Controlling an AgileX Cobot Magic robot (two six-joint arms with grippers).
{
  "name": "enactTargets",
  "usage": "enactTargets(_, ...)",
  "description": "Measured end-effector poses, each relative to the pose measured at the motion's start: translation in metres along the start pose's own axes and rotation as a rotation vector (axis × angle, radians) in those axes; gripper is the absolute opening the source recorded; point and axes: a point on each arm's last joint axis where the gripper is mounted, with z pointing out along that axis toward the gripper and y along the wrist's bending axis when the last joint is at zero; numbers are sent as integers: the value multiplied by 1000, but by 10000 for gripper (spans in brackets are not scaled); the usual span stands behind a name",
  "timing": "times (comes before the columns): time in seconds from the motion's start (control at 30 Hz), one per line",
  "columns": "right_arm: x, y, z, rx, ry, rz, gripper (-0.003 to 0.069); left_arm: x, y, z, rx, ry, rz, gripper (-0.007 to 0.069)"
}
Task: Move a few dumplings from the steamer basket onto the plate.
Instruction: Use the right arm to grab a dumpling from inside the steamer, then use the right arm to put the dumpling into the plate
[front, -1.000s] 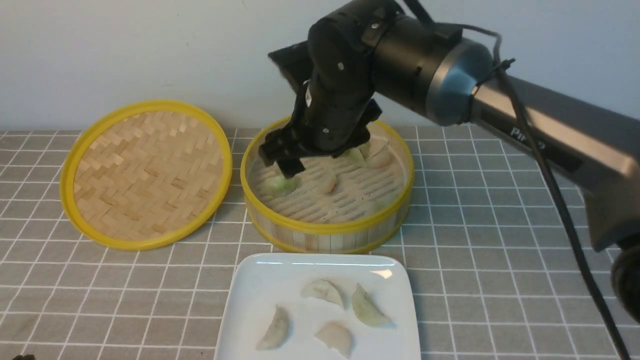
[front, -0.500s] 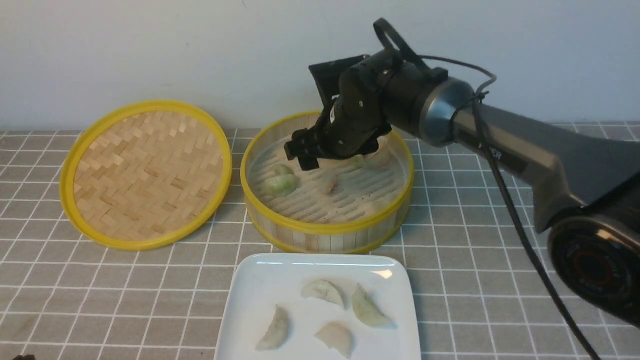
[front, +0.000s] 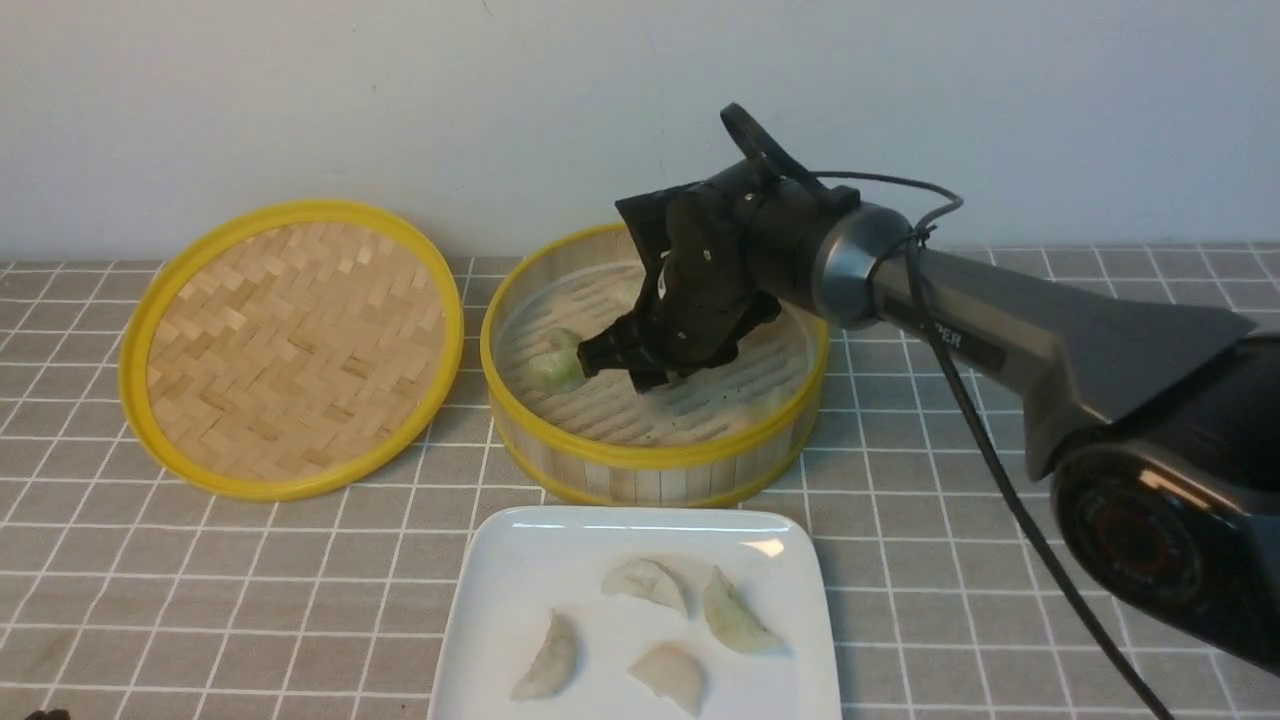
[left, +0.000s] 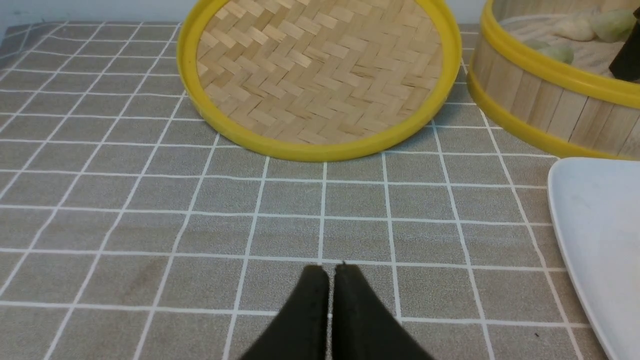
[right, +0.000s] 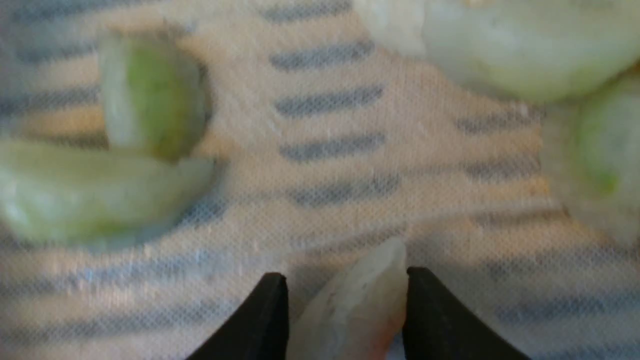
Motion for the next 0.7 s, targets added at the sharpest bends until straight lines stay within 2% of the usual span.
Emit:
enactTargets(0.23,-6,-2,-80,-8,64,-50,276,0,0,0,0,0,0,-5)
enactTargets(0.4,-6,3,-138,-112,34,-76,276,0,0,0,0,0,0,-5)
enactTargets(0.57,32,19,-160,-191,125,-83,276,0,0,0,0,0,0,-5)
enactTargets(0.7,81,42,-148,-213,288,-104,276,0,0,0,0,0,0,-5)
